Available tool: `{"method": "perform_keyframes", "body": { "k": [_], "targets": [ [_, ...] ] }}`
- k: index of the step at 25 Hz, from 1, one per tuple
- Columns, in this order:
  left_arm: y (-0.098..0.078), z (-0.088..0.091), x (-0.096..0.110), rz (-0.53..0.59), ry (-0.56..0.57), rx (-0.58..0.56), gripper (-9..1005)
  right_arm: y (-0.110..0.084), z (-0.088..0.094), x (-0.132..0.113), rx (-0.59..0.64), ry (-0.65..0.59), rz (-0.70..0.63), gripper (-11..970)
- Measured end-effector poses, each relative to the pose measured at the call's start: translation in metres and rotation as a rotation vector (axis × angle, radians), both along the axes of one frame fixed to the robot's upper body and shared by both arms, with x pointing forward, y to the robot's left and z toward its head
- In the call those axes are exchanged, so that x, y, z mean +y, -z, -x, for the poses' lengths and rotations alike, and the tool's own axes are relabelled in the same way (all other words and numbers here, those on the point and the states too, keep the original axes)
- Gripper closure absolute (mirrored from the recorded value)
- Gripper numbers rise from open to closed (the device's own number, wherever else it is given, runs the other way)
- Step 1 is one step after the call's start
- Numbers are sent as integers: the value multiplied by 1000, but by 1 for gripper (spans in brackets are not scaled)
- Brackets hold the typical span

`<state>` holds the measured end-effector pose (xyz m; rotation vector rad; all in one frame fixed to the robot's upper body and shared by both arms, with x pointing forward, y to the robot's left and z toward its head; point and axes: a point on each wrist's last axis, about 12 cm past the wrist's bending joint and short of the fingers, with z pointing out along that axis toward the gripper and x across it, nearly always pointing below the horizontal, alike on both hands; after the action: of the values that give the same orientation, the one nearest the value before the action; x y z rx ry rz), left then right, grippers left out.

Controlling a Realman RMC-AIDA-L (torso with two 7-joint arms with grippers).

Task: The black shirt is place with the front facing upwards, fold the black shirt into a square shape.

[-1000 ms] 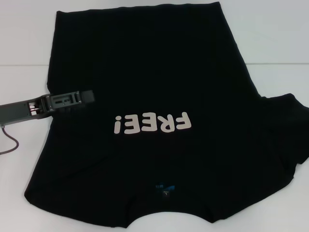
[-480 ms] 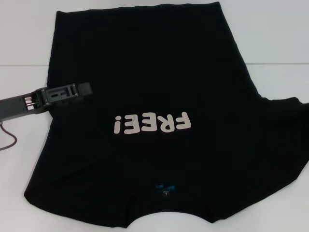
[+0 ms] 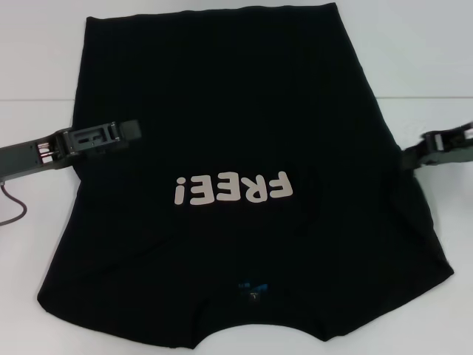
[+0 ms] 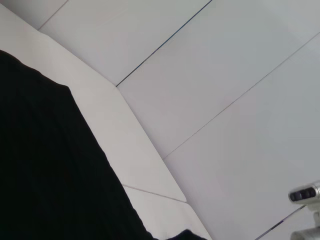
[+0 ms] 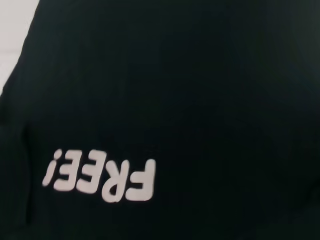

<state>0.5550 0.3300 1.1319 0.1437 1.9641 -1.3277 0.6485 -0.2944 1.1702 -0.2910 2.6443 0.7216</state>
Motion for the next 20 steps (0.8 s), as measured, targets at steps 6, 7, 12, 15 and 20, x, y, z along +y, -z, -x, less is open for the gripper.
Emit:
{"method": "perform_keyframes", "body": {
  "k": [6, 7, 12, 15, 20],
  "targets": [
    [1, 2, 2, 8, -13, -6, 322, 1, -9, 43, -33, -137, 97, 952],
    [2, 2, 2, 10, -14, -5, 322, 2, -9, 49, -33, -154, 104, 952],
    [3, 2, 4, 16, -28, -6, 323, 9, -5, 72, -30, -247, 144, 952],
    [2, 2, 5, 17, -34, -7, 323, 13, -2, 77, -22, -274, 161, 951],
    [2, 2, 8, 22, -49, -12, 323, 14, 2, 76, 3, -287, 158, 930]
  ]
}}
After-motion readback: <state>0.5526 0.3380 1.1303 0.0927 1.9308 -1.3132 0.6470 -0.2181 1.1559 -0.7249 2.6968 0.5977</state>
